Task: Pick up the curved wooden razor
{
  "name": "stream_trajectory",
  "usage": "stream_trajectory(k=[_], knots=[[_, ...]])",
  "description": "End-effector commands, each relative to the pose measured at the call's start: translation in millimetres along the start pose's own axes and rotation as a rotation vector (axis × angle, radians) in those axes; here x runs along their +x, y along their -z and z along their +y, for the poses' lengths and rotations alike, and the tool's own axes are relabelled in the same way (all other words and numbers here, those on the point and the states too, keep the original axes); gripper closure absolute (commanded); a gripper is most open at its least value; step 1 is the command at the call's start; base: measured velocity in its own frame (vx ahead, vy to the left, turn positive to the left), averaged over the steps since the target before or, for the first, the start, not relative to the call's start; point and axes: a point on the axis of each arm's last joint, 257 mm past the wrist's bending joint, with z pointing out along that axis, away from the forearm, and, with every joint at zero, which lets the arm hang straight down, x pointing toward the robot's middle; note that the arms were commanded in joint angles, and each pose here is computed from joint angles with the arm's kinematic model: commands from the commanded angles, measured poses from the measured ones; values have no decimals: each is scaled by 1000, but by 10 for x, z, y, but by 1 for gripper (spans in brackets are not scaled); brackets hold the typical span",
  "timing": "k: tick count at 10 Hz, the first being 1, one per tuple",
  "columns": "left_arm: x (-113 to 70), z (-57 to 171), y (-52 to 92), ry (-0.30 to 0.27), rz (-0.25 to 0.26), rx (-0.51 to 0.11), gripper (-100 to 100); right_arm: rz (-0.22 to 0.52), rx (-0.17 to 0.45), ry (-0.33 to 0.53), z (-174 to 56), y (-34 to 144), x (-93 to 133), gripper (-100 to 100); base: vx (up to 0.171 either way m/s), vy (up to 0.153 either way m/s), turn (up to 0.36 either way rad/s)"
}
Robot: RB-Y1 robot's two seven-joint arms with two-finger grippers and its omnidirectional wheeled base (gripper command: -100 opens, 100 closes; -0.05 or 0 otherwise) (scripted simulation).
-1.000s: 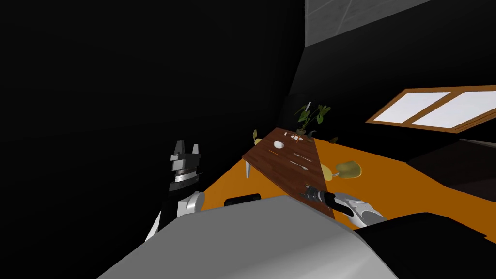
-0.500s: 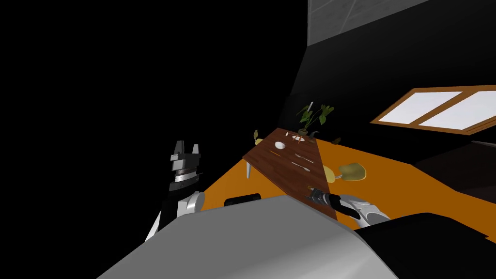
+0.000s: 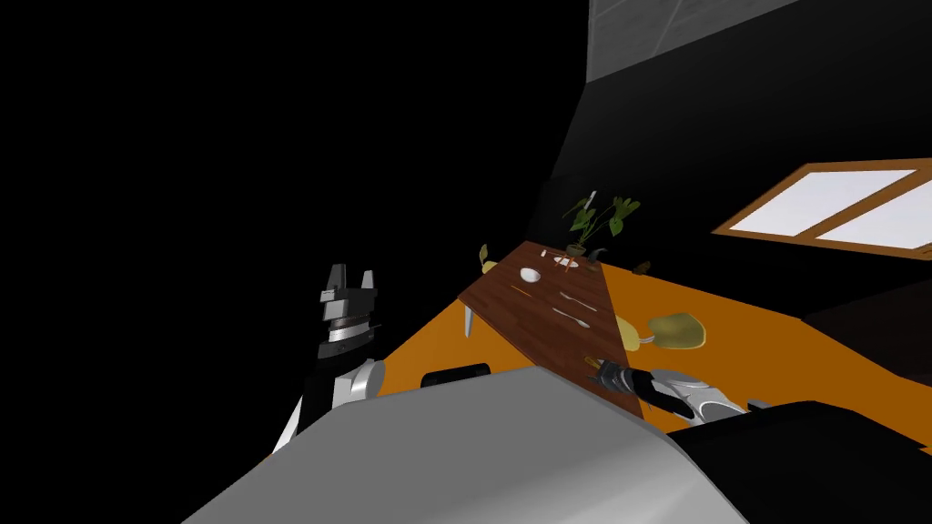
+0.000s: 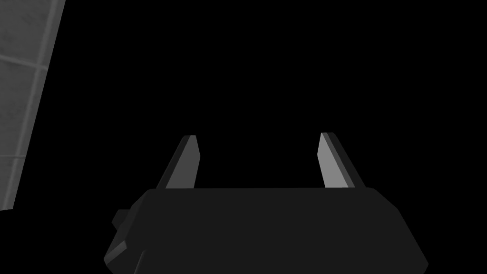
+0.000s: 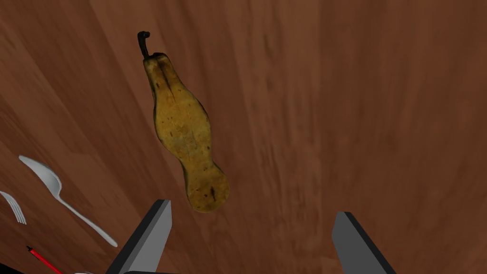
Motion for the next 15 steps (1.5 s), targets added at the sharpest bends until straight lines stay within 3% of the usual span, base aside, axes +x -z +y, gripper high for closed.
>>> stream_trajectory(k=[1,2,5,8,9,10,11,12,13,14,15], knots=[[0,0,0,0,0,0,0,45,18,5,-82,50,173,-100,16,-1,91],[0,0,0,0,0,0,0,85,32,10,-139,95,331,-100,45,-17,117],[0,0,0,0,0,0,0,85,32,10,-139,95,331,-100,18,-8,7],[0,0,0,0,0,0,0,176,52,18,-192,188,691,-100,29,-12,79],[0,0,0,0,0,0,0,177,52,18,-193,189,693,-100,31,-17,16],[0,0,0,0,0,0,0,222,51,22,-146,217,877,-100,26,-13,66],[0,0,0,0,0,0,0,200,50,18,-161,207,808,-100,12,-7,18],[0,0,0,0,0,0,0,204,51,19,-158,211,827,0,0,0,0],[0,0,0,0,0,0,0,216,55,-12,-63,233,960,-100,-80,-27,322],[1,0,-1,0,0,0,0,208,61,-27,-74,230,941,-100,-92,-54,217],[0,0,0,0,0,0,0,230,60,-46,38,262,1099,-100,-107,-32,376]])
